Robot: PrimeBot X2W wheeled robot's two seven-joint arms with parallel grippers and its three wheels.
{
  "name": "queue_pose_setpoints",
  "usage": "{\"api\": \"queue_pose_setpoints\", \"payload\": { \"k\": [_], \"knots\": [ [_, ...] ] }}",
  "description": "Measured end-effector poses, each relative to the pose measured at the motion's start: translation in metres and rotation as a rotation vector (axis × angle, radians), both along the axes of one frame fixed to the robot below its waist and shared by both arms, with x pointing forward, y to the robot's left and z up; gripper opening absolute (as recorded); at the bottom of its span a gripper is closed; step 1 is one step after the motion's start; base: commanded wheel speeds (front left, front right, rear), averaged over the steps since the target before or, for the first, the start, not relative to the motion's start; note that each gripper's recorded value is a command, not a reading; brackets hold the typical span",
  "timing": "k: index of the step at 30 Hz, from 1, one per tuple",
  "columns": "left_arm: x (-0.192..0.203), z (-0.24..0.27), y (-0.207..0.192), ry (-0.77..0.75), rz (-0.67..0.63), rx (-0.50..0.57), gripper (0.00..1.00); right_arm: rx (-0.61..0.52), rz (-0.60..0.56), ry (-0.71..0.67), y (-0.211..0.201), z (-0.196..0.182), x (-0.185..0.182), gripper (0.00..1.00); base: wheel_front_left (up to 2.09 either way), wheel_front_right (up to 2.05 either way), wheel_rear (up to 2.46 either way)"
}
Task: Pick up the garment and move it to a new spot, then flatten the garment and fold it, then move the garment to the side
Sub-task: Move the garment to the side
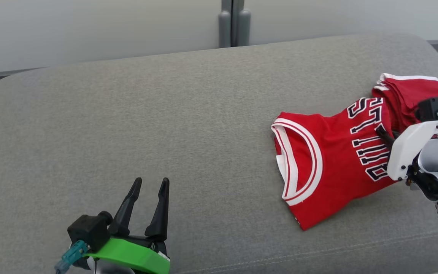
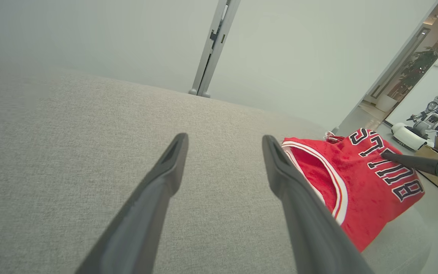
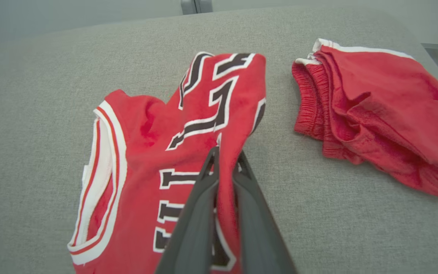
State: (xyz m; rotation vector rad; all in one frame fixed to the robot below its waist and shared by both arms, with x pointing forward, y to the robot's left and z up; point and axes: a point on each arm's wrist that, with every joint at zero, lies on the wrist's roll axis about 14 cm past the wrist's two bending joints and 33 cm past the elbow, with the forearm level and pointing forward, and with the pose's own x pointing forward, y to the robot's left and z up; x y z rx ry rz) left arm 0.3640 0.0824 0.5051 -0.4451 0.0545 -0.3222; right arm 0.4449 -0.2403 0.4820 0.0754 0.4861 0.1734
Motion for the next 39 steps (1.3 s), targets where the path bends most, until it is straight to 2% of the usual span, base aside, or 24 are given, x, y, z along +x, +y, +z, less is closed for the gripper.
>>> {"api": "queue_pose_setpoints", "payload": {
  "k": [9, 17, 22, 39],
  "knots": [
    [0.018, 0.000, -0.040, -0.011, -0.123, -0.004, 1.00, 0.013, -0.078, -0.041, -0.017, 0.013, 0.000, 0.00, 0.00, 0.00, 0.00],
    [0.026, -0.006, -0.047, 0.004, -0.146, -0.007, 1.00, -0.016, -0.105, -0.104, -0.023, 0.038, 0.026, 0.00, 0.00, 0.00, 0.00],
    [0.030, -0.007, -0.044, 0.003, -0.142, 0.001, 1.00, -0.047, -0.165, -0.156, -0.047, 0.069, 0.044, 0.00, 0.00, 0.00, 0.00],
    [0.059, -0.019, -0.047, 0.026, -0.182, 0.053, 1.00, -0.268, -0.222, -0.081, -0.112, 0.088, 0.080, 0.00, 0.00, 0.00, 0.00]
  ]
}}
